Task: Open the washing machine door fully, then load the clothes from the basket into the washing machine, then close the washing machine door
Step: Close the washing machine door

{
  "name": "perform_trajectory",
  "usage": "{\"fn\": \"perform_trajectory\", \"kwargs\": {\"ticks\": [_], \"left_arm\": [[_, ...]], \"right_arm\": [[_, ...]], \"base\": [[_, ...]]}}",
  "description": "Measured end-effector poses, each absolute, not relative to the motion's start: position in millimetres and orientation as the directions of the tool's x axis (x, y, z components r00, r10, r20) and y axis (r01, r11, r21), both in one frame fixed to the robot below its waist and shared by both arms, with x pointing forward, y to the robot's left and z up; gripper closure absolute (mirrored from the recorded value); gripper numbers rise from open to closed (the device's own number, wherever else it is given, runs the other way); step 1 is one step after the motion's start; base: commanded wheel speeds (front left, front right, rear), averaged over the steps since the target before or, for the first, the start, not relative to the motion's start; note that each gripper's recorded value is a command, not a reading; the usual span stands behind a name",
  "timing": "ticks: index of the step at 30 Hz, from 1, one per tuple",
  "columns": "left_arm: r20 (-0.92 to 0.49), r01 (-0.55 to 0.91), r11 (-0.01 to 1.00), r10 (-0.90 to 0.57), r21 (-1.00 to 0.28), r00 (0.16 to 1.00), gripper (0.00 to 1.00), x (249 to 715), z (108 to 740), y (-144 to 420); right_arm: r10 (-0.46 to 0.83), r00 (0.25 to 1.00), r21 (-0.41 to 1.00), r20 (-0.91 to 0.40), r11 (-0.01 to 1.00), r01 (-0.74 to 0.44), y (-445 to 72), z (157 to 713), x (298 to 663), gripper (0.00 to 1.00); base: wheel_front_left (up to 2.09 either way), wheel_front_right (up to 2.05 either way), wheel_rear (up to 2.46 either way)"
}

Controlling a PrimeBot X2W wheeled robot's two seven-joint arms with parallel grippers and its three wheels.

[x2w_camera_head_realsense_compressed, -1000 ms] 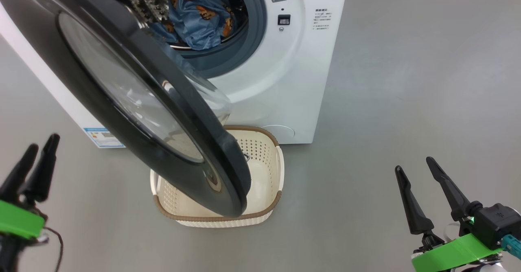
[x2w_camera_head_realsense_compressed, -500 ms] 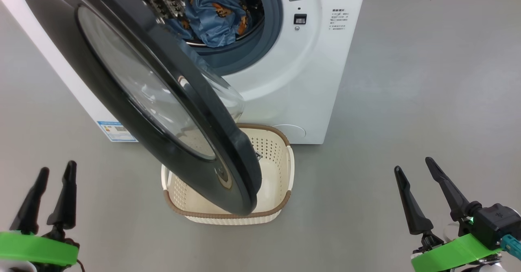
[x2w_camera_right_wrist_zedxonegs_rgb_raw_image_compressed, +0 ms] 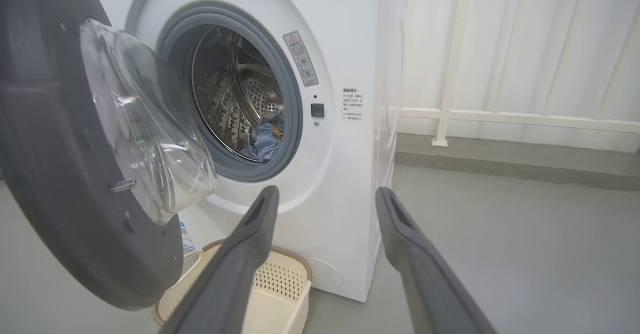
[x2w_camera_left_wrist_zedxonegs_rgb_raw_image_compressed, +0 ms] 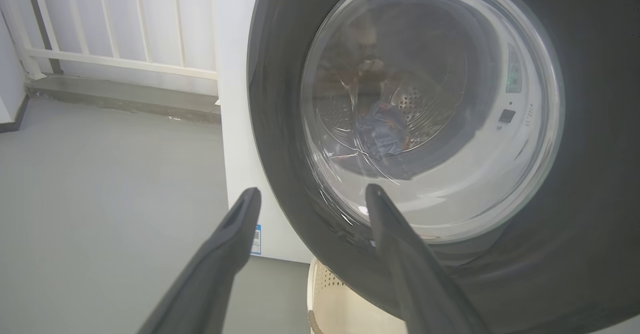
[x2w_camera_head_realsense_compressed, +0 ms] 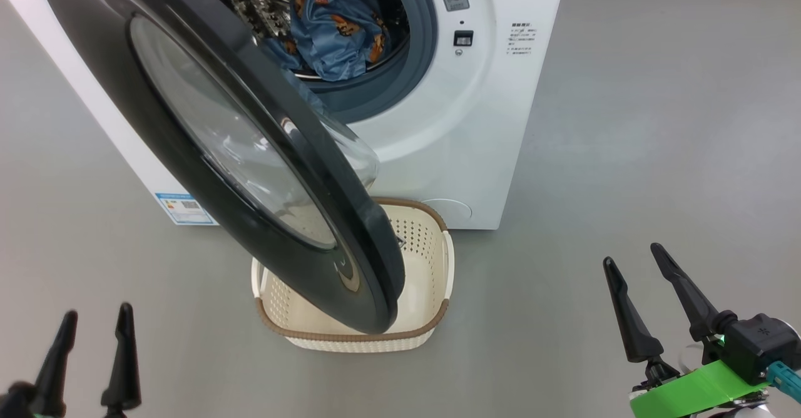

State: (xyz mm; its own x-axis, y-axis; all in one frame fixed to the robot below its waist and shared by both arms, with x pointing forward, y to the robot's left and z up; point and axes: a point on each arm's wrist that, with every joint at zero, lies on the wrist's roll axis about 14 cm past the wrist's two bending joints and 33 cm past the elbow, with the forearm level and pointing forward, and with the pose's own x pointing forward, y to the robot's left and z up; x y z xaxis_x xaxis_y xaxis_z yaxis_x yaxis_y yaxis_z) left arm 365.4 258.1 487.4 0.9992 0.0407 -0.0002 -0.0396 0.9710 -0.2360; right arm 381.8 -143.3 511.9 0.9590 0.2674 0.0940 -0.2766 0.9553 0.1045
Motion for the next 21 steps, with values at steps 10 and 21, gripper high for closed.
{"fn": "perform_trajectory", "kwargs": {"ticks": [10, 21], "left_arm": [[-0.035, -0.083, 0.979, 0.078, -0.185, 0.996, 0.0, 345, 473, 254], [-0.04, -0.093, 0.98, 0.087, -0.175, 0.995, 0.0, 339, 471, 255]], "right_arm": [[0.278, 0.955, 0.098, 0.106, 0.952, -0.288, -141, 517, 380, 0.0], [0.295, 0.949, 0.094, 0.108, 0.948, -0.305, -136, 517, 379, 0.0]], "base": [[0.0, 0.0, 0.0], [0.0, 0.0, 0.0]]}}
